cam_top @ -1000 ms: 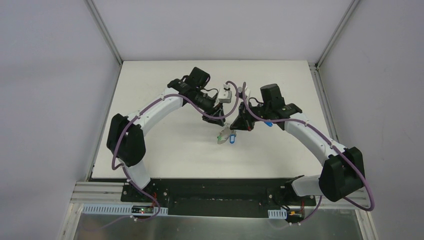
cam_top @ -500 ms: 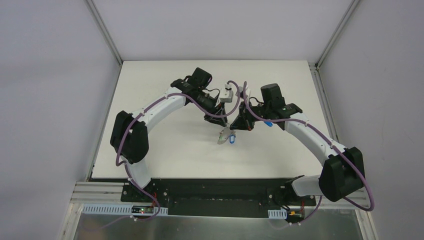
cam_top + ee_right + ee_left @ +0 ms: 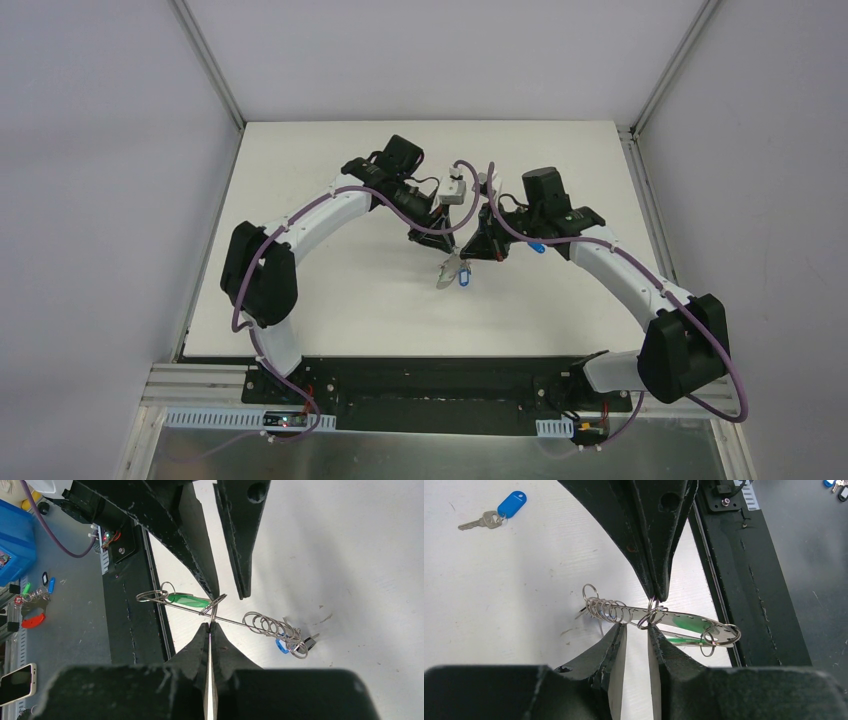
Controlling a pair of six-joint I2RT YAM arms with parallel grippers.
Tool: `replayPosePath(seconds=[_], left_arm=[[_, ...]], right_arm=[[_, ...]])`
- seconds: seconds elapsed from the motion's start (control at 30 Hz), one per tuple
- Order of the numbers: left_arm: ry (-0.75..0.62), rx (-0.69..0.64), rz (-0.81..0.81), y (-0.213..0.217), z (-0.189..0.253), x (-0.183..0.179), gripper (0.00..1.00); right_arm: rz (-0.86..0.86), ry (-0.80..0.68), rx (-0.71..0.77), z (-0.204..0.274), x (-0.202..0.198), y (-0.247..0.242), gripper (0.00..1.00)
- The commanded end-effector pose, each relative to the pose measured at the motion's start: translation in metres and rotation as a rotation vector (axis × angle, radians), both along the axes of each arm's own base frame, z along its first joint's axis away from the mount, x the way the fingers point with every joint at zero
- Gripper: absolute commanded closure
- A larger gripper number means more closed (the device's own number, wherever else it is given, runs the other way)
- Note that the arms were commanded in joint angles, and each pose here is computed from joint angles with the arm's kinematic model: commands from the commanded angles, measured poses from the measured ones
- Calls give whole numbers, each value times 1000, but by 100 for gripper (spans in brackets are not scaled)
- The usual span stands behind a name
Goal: Put the keys on the keyring
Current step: Adjust the keyring.
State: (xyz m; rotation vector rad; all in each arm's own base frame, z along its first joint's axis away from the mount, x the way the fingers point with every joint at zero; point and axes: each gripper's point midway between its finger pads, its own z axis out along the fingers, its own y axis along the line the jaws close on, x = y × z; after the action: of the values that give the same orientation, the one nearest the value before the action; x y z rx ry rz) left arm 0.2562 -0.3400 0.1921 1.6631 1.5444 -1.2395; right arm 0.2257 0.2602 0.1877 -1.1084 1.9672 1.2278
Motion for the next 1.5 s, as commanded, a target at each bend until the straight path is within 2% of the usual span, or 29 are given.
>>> replayPosePath(seconds=[0.0,0.17,0.27,0.73,1.17,1.47], left_arm=[[23,-76,-67,-9,20,-11,80],[26,-64,-82,-6,20,-15,95],[28,-65,-90,-5,22,-16,100],[30,-35,-92,1,33,-20,100],[77,-11,48,-7,26,-1,100],[112,-10,48,-9,23,-2,99]], right_arm=[[22,-25,41,8,0,3,100],[20,-25,42,8,1,3,100],[18,-23,41,7,1,2,100],[-20,-25,27,4,7,0,100],[-42,17,76,10,11,-1,100],[-54,34,89,11,14,-3,100]])
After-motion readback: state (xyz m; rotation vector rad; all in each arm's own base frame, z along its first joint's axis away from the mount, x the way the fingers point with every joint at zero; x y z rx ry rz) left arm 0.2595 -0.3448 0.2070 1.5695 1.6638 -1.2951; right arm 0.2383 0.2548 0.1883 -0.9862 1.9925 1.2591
